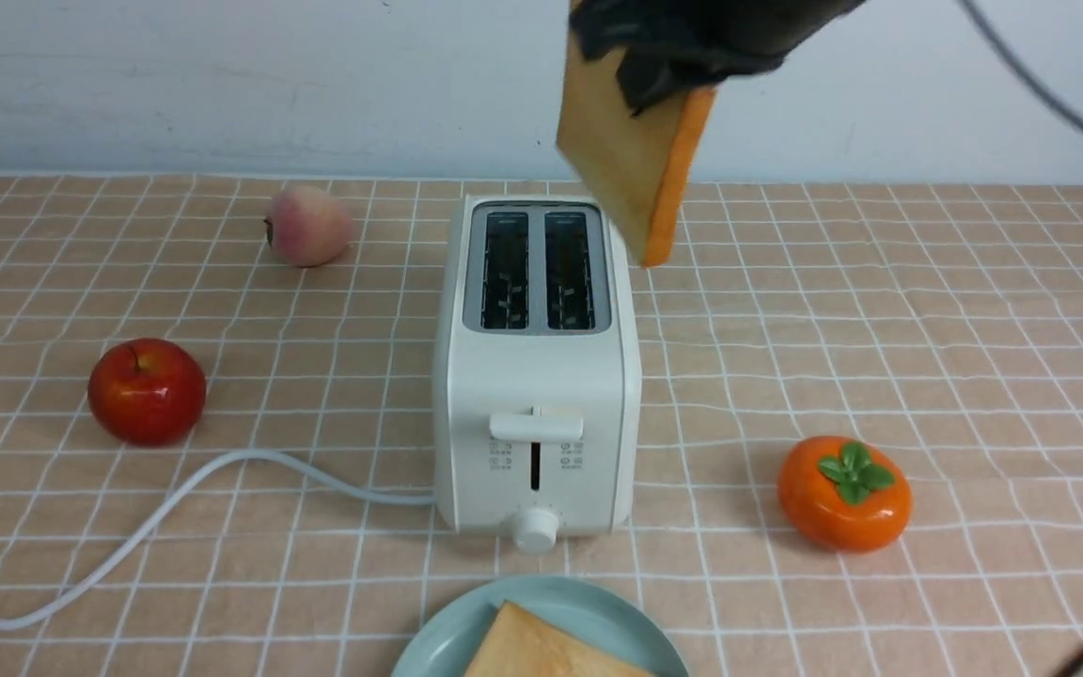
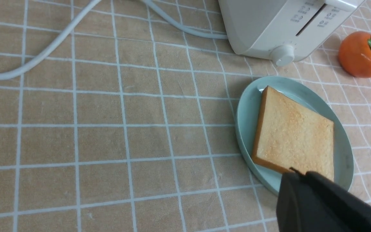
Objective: Take toasted bread from bread machine on light coffee tablecloth place on plate.
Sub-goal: 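Place the held slice of bread on top of the slice on the plate with the right gripper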
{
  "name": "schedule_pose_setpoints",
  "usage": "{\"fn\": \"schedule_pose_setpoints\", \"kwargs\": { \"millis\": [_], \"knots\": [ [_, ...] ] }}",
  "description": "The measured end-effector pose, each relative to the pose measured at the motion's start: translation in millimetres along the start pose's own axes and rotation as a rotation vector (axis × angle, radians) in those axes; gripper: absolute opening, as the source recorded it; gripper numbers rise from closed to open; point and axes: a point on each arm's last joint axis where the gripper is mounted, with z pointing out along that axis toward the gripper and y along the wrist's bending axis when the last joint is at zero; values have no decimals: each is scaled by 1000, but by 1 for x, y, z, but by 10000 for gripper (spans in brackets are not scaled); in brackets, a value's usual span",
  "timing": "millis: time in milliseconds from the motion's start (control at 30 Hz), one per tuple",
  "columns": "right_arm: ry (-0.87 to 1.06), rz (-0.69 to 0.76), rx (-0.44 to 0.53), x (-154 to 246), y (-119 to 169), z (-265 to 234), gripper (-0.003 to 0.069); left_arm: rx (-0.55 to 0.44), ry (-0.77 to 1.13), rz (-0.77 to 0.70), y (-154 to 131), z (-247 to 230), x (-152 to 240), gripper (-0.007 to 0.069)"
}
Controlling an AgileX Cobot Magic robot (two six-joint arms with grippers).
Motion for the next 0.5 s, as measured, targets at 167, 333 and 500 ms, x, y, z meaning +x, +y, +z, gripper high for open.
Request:
{"fn": "schedule_pose_setpoints", "kwargs": {
  "millis": [167, 333, 500],
  "knots": [
    [-19, -17, -78, 7, 8, -52, 99, -5, -20, 42, 1, 0, -2, -14],
    [67, 20, -248, 32, 23, -51, 99, -14, -28, 55, 1, 0, -3, -14],
    [329, 53, -476, 94, 39, -1, 99, -15, -29, 56, 1, 0, -3, -14]
  ]
}}
